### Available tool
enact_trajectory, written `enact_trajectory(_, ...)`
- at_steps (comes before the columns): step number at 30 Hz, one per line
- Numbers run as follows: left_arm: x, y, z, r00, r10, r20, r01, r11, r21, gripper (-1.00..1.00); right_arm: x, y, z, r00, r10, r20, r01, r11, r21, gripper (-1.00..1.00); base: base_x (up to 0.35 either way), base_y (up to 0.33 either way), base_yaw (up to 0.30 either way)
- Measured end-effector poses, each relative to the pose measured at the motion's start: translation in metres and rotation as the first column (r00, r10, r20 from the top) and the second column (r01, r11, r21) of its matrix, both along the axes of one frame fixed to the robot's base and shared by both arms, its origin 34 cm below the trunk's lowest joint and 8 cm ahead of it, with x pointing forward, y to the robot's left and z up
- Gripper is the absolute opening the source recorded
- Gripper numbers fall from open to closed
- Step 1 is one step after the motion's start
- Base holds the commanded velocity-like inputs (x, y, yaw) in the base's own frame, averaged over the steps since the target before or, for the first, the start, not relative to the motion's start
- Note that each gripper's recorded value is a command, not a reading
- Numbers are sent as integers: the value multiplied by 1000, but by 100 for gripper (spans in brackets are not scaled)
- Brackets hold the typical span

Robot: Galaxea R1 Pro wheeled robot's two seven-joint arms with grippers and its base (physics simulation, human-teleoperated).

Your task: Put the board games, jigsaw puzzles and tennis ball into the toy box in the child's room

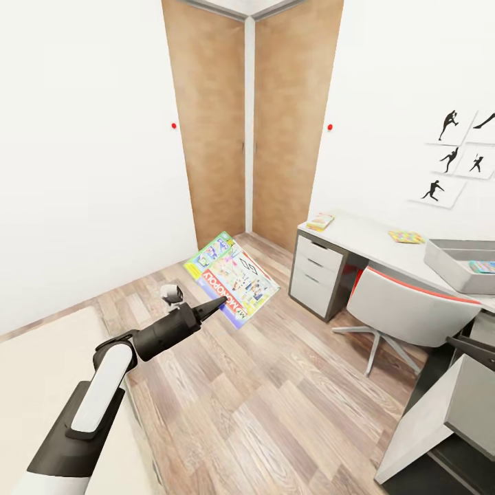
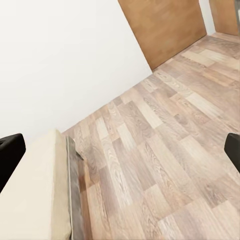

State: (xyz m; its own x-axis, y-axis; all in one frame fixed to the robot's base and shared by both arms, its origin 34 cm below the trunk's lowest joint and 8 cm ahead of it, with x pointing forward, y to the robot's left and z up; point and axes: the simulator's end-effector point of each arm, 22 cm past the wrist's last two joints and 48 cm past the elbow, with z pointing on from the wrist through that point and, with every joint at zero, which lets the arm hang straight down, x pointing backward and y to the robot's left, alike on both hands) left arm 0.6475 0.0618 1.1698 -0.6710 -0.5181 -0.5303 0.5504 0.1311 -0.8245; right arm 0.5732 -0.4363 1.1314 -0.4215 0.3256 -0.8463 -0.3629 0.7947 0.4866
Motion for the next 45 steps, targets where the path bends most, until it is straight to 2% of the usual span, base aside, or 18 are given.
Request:
enact_trajectory(24, 0, 0, 0, 1000, 0, 0, 0, 1000, 0, -100, 0, 0, 0, 1000, 1, 0, -1, 1000, 0, 100, 1, -4, -10)
enact_trajectory(45, -2, 0, 4, 1000, 0, 10, 0, 1000, 1, -100, -1, 1, 4, 1000, 2, 9, -2, 1000, 1, 100, 0, 0, -230)
